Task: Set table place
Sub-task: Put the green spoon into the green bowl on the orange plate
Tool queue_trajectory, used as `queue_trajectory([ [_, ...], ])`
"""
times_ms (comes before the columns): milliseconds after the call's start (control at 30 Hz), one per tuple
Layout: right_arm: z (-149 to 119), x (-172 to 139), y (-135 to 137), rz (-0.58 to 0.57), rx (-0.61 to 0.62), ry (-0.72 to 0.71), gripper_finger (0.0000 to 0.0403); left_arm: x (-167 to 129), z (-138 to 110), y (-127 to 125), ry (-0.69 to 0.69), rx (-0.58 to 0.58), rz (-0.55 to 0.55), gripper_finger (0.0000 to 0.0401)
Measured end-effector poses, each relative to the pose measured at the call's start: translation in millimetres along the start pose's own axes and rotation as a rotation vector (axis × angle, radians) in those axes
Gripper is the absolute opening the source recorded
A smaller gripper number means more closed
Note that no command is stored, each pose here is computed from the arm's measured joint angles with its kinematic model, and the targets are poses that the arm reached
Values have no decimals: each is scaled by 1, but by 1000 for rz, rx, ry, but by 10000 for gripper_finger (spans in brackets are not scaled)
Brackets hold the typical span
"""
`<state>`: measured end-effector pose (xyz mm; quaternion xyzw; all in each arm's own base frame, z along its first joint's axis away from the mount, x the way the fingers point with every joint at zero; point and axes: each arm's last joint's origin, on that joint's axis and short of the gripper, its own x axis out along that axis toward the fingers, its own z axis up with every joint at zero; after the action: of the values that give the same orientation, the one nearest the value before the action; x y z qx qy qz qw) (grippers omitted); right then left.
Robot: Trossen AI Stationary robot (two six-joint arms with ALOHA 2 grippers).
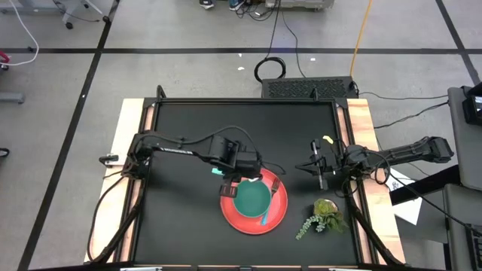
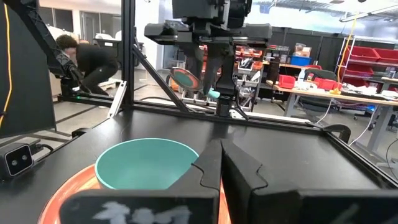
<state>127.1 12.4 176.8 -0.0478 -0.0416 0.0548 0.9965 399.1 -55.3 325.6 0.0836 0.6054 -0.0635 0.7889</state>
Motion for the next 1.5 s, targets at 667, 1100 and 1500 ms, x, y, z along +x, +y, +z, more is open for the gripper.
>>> queue_trajectory([
  [667, 0, 0, 0, 0, -2, 0, 0, 50, -4, -27, 310, 176, 126, 37],
  [1100, -1, 1, 0, 0, -1, 5, 0, 57, 5, -35, 250, 281, 273, 37],
  [1500, -1, 1, 0, 0, -3, 5, 0, 55, 25, -27, 87, 368, 302, 37],
])
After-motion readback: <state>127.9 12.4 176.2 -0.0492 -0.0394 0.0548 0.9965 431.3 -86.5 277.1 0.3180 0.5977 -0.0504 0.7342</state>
